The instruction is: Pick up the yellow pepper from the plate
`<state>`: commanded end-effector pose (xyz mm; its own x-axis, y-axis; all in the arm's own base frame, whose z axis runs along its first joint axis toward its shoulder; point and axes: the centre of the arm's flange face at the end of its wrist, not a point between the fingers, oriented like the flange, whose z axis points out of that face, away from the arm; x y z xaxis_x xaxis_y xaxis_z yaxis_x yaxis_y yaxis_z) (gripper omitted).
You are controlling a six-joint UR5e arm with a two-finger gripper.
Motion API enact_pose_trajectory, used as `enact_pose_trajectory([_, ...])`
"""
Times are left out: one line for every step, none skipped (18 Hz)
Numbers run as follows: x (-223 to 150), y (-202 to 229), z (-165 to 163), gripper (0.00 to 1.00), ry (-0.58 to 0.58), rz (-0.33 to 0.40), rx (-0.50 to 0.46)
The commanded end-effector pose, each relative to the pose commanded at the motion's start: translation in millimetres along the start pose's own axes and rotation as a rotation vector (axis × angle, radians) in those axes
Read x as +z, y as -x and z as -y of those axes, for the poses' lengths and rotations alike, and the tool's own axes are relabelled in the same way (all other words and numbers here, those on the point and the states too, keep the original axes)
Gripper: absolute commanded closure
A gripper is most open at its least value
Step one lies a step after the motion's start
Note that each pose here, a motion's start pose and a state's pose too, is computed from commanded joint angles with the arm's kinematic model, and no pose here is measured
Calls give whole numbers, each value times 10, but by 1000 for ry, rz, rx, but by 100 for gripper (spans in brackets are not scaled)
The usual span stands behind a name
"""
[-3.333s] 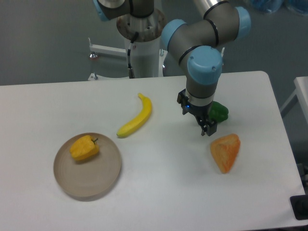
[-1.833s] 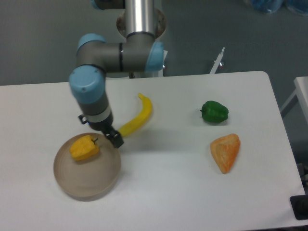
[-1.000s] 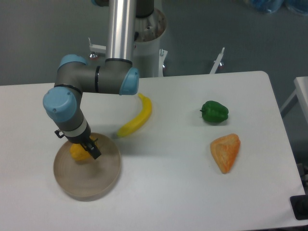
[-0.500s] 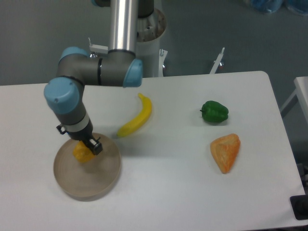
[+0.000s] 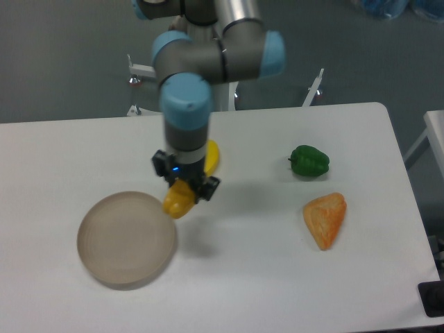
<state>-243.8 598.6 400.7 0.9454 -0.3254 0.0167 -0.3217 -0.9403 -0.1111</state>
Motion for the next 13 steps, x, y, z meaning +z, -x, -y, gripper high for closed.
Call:
enact_pose_trajectory([-58,86,-113,100,5,-3,21])
enact_pose_trajectory([-93,179,-211,100,11,-7,30])
enact_pose_trajectory([-70,251,-321,100,34,-18,58])
enact_pose_trajectory([-58,322,-418,100,76,-11,114])
enact_pose_trajectory([-57,395,-521,100,122,3,176])
enact_pose_trajectory([-41,430,-586,100,157,7,230])
enact_pose_trajectory([-43,481,-628,100,170,10,258])
enact_pose_trajectory([-26,544,-670,100,169,6,269])
enact_pose_trajectory([-21,634,-741,100,169,5,277])
enact_pose_trajectory([-2,705,-784,100,163,-2,304])
enact_pose_trajectory([-2,749,-795,100,162,-5,350])
enact_pose_trajectory([-9,780,-786,100,168,-2,396])
enact_pose_trajectory([1,802,-800,100,170,-3,398])
